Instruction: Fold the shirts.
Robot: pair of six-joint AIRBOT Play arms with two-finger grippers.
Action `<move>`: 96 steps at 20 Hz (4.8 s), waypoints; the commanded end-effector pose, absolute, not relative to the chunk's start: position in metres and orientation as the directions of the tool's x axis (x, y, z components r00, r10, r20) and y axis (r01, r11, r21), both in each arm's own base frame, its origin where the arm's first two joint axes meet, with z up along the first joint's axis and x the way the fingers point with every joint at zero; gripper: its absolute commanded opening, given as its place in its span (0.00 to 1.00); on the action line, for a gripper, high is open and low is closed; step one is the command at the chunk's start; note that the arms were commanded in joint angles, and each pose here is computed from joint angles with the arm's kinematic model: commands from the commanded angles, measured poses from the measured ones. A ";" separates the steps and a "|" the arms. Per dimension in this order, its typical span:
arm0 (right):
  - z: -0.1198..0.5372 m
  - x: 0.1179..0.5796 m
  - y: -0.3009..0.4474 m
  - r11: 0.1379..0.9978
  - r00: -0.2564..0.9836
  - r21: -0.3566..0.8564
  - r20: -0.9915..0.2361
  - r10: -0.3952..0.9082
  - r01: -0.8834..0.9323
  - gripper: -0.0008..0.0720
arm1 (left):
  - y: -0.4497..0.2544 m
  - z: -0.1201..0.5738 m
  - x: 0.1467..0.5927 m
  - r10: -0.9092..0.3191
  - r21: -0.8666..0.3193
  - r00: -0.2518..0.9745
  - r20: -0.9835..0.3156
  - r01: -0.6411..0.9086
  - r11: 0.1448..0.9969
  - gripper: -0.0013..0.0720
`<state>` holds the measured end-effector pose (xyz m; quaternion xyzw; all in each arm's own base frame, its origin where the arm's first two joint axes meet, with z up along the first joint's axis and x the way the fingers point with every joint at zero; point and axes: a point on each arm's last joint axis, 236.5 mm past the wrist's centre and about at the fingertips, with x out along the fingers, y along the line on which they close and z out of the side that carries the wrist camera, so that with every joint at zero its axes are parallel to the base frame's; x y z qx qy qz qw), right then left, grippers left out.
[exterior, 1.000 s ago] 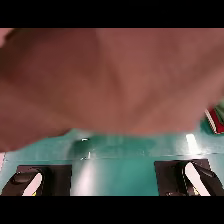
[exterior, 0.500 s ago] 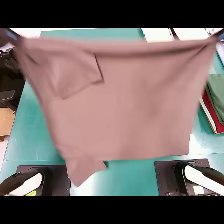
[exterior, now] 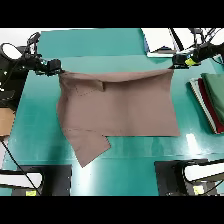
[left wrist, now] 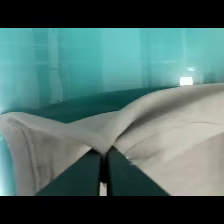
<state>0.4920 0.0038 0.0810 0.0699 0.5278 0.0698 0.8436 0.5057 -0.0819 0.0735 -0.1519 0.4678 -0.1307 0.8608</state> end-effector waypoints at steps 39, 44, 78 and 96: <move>0.124 0.372 0.021 0.980 0.372 0.167 -0.907 0.197 -0.112 0.63 | -0.156 -0.075 0.202 -0.486 -0.492 0.080 -0.870 -0.092 0.866 0.05; 0.035 0.291 -0.031 0.971 0.172 0.209 -0.967 0.187 0.118 0.63 | -0.163 -0.042 0.221 -0.505 -0.508 0.112 -0.856 -0.004 0.861 0.05; 0.016 0.273 -0.019 0.991 0.154 0.123 -0.980 0.130 -0.057 0.03 | -0.115 0.033 0.249 -0.324 -0.293 0.330 -0.887 0.143 0.945 0.05; -0.013 0.414 -0.026 0.926 0.168 0.377 -0.915 0.366 0.037 0.69 | -0.111 0.027 0.406 -0.260 -0.259 0.467 -0.845 0.067 0.964 0.84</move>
